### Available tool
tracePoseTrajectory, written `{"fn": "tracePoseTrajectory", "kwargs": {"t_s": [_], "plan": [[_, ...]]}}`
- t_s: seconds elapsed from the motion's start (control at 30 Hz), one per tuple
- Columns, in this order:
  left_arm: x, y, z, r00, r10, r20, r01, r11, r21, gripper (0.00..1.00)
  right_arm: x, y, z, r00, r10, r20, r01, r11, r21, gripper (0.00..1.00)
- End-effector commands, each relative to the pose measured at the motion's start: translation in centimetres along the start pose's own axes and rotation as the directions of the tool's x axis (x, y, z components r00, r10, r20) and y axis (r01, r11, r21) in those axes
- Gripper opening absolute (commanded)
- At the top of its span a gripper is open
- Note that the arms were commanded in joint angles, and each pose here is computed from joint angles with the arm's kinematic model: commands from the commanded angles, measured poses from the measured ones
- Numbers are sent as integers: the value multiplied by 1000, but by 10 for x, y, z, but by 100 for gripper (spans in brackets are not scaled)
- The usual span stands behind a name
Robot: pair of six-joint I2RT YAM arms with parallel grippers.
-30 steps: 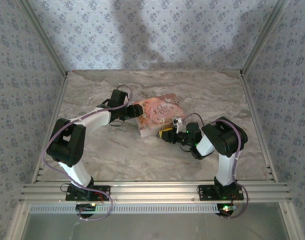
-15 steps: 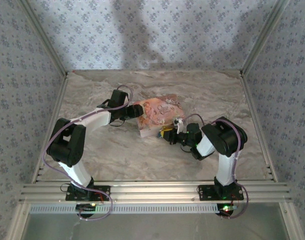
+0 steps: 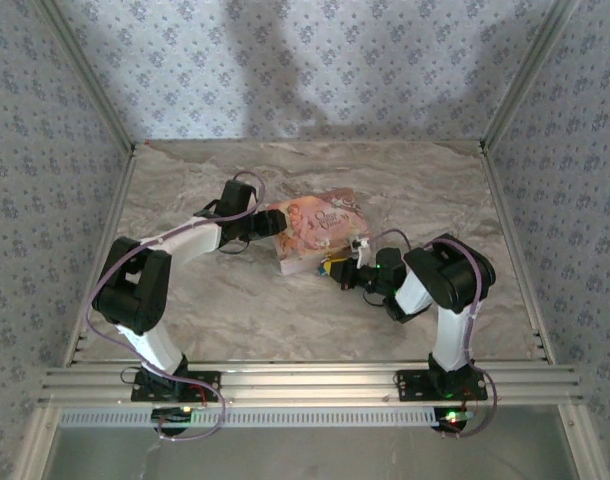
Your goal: Unlock the padlock with the key
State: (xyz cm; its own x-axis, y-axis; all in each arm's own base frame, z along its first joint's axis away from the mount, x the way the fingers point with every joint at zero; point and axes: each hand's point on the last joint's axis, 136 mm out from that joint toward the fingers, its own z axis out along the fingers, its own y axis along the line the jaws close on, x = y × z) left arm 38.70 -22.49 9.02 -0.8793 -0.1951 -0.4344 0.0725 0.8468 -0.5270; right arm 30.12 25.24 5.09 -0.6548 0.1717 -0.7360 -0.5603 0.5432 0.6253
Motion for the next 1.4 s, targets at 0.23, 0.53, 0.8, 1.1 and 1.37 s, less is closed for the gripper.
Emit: {"fn": "tracePoseTrajectory", "kwargs": {"t_s": [0.23, 0.53, 0.8, 1.1, 1.37], "plan": [[29, 17, 3, 996, -12, -84, 7, 998, -60, 68, -25, -2, -11, 995, 39, 91, -40, 999, 18, 3], [30, 17, 3, 996, -12, -86, 7, 998, -61, 68, -33, -5, -17, 993, 46, 113, -50, 998, 32, 3], [31, 19, 5, 996, -13, -88, 8, 998, -64, 68, -35, -8, -21, 990, 83, 110, -88, 996, 35, 2], [9, -7, -25, 998, 63, -5, -63, 997, -36, 71, -25, -9, -17, 991, 124, 54, -126, 991, 39, 2], [-3, -52, -58, 977, 196, 80, -194, 980, -36, 71, -22, -12, -17, 990, 133, 48, -135, 989, 54, 2]]}}
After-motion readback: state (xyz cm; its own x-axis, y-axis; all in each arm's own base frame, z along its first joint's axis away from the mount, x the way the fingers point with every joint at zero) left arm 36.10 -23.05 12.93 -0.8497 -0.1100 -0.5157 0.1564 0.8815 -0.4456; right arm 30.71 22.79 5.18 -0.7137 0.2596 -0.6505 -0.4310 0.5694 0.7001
